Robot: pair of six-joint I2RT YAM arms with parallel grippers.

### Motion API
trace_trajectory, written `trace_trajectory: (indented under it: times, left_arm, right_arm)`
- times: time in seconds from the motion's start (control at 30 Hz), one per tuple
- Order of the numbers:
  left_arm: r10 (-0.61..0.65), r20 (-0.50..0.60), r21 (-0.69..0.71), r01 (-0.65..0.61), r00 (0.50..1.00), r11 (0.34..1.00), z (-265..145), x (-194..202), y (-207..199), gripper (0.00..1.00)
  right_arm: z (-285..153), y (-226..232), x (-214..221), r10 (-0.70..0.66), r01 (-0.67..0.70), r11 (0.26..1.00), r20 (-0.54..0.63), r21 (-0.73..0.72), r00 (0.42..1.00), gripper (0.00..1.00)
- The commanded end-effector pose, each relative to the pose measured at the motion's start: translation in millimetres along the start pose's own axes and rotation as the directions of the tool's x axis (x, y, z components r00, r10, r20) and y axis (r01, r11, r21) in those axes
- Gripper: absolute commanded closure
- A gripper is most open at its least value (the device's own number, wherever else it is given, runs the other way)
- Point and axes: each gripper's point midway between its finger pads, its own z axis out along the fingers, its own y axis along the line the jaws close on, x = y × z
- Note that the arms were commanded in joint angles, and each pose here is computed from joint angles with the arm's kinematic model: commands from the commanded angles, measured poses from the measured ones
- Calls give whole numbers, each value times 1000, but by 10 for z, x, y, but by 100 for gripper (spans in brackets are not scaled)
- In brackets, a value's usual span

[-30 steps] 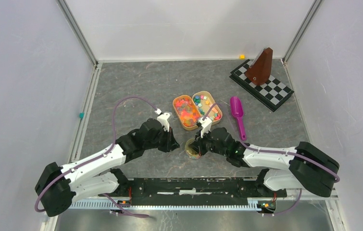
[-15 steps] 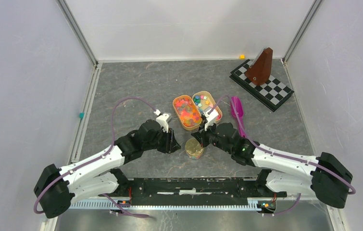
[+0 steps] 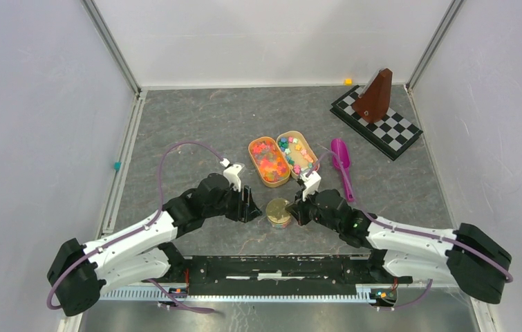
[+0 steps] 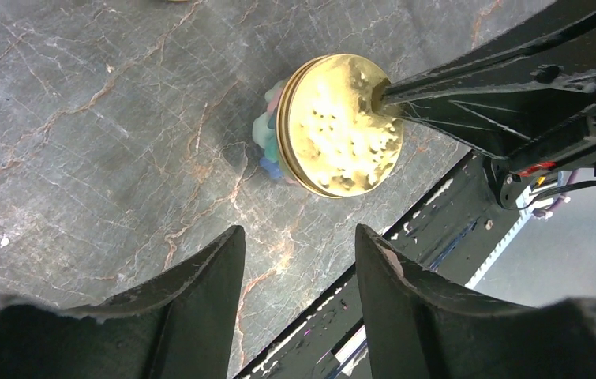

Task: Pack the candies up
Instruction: Close the bottle lid on the packing bottle.

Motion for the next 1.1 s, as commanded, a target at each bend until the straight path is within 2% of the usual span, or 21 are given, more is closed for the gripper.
trace_trajectory:
  times: [0.0,0.1,0.17,0.37,0.43,0.57,0.73,0.77,0.8,0.83,1.07]
  left_arm:
    - [-21,36,59,19,999,998,-13,-86,-136,38]
    - [-24,32,63,22,999,998,-6,-77,-139,36]
    - [-24,27,64,22,999,998,-4,-60,-138,35]
    - [-32,27,65,30,999,997,1,-46,-132,33]
    - [-34,27,65,32,999,997,5,-38,-126,33]
    - [-38,20,68,37,999,997,23,-10,-118,31]
    - [-27,16,85,25,1000,996,55,13,-132,25]
    - [-26,23,89,24,999,996,61,8,-135,22]
    - [-21,23,94,19,1000,995,72,17,-139,14]
    - [-14,22,96,12,1000,995,81,27,-148,1]
    - [99,57,41,-102,993,994,122,122,-247,0]
  right_arm:
    - [-147,216,-483,-11,15,998,81,-54,997,100]
    - [-237,274,-616,1,8,997,117,-74,993,100]
    - [-242,248,-527,7,0,997,106,-73,994,100]
    - [-142,-63,479,54,-55,998,-103,-7,993,100]
    - [-155,-88,617,75,-76,997,-124,-6,989,100]
    - [-165,-36,392,67,-68,998,-64,-16,996,100]
    - [-203,22,-102,1,-1,1000,17,5,1000,100]
    - [-223,27,-200,-9,8,1000,34,12,999,98]
    - [-241,25,-270,-19,18,1000,46,22,999,94]
    - [-264,38,-372,-28,27,999,64,26,998,89]
    - [-446,-32,-697,-101,91,991,112,93,988,55]
